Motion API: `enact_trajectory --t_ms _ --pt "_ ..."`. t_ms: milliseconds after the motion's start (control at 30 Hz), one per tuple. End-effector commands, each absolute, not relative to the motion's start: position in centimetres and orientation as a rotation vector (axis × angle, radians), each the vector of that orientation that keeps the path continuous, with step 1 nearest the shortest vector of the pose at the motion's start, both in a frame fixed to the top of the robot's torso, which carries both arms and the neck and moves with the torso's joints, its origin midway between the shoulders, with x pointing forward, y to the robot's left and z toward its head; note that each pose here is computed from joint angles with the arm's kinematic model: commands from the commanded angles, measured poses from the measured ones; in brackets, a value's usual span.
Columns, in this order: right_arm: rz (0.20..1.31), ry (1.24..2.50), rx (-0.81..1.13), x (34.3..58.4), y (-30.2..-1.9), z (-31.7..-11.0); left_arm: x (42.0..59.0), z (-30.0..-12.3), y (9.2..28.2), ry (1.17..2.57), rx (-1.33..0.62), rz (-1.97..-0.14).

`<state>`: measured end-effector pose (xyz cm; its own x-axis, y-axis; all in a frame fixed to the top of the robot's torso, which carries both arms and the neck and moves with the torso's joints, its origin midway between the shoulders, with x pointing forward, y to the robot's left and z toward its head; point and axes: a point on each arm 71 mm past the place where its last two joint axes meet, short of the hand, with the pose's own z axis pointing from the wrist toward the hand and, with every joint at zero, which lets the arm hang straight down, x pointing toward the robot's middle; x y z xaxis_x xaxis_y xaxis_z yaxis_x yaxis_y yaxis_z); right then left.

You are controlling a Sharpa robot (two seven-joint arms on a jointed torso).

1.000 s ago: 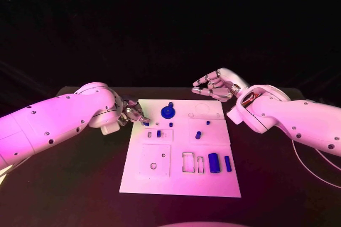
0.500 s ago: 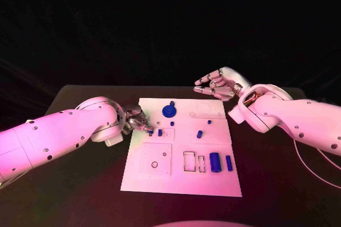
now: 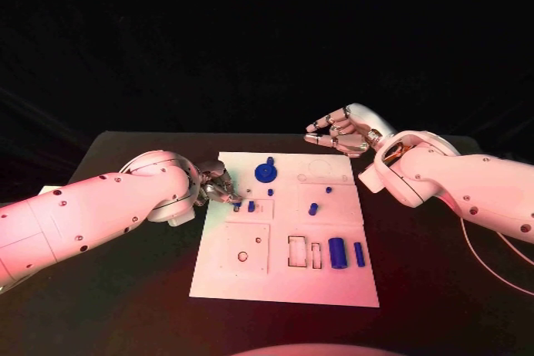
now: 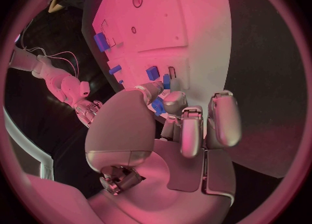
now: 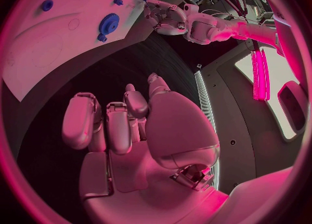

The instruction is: Assemble the parts on the task board

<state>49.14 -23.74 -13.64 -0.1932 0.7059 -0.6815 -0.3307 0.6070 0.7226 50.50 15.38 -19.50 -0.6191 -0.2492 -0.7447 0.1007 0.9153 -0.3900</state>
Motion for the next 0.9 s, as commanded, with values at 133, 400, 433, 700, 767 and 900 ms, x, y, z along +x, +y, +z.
enact_trajectory --t_ms 133,400,433,700,767,900 --pt "0.967 1.498 0.324 49.12 -23.59 -13.69 50.27 -19.77 15.25 2.228 -0.016 -0.441" --pt "0.967 1.499 0.324 49.08 -23.58 -13.68 50.34 -19.88 15.21 2.241 -0.007 -0.417" --pt "0.967 1.499 0.324 49.07 -23.57 -13.68 50.34 -19.89 15.21 2.242 -0.004 -0.414" --pt "0.968 1.502 0.323 49.07 -23.55 -13.71 50.38 -19.91 15.25 2.242 0.001 -0.404" --pt "0.969 1.502 0.322 49.06 -23.54 -13.72 50.40 -19.92 15.27 2.241 -0.001 -0.402" --pt "0.972 1.504 0.322 49.05 -23.50 -13.73 50.45 -19.93 15.22 2.239 -0.004 -0.400"
